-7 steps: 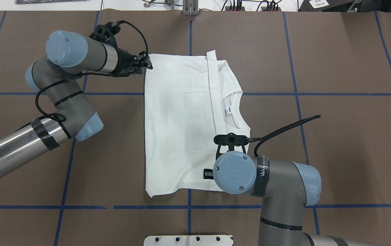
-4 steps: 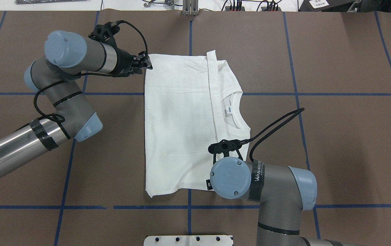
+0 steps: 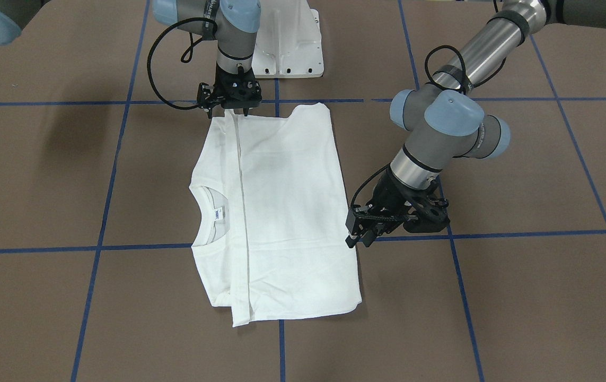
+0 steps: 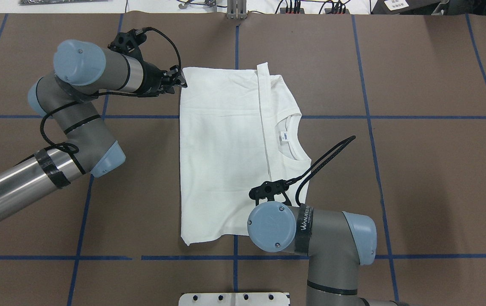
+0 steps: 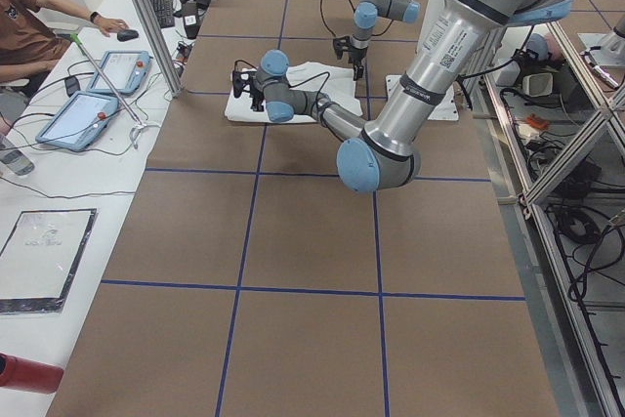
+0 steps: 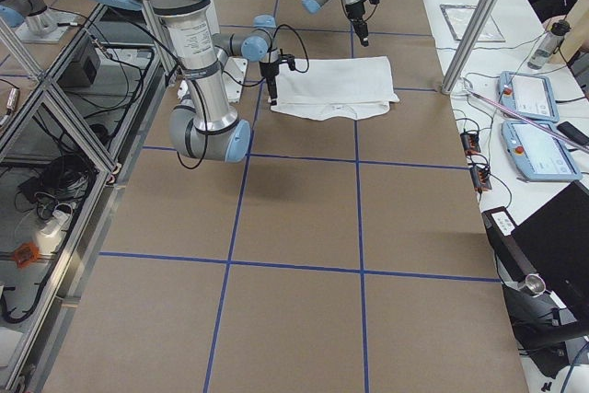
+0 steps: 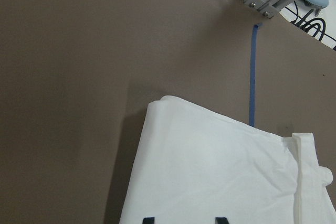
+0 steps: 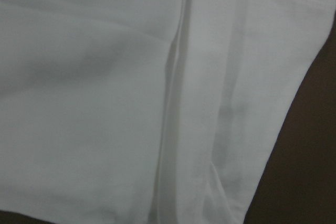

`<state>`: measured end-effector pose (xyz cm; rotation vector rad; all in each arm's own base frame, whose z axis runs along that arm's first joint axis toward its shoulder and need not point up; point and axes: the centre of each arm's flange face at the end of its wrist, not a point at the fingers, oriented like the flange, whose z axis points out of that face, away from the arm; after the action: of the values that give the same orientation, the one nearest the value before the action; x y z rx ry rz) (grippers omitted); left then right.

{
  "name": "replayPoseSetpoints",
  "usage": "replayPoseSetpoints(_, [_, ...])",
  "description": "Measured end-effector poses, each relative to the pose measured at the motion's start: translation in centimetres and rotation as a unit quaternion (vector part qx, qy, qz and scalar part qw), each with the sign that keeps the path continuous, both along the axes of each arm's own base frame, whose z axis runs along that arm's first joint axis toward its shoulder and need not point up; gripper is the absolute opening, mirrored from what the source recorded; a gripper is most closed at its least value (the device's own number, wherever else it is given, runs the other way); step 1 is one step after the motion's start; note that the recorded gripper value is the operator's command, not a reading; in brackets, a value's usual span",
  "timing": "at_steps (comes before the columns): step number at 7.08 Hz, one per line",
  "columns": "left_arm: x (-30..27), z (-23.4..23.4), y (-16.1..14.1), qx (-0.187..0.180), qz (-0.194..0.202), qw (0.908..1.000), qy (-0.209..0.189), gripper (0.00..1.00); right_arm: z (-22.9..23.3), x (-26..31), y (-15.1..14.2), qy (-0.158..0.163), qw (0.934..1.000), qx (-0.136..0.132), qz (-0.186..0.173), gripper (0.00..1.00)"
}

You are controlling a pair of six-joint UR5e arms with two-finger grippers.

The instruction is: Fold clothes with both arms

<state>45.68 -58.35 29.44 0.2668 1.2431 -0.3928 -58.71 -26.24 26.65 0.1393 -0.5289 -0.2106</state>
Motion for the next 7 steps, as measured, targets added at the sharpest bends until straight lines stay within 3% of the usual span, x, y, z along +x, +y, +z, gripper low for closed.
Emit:
replayPoseSetpoints(4, [-0.1, 0.7, 0.1, -0.003, -0.001, 1.0, -0.003, 0.49, 2.8, 3.0, -2.1, 0.035, 0.9993, 0.009, -0.011, 1.0])
replayPoseSetpoints(7, [-0.2, 1.0, 0.1, -0.004, -0.001, 1.0, -0.004, 0.49, 5.8, 7.2, -1.8, 0.05, 0.9984, 0.017, -0.023, 1.0])
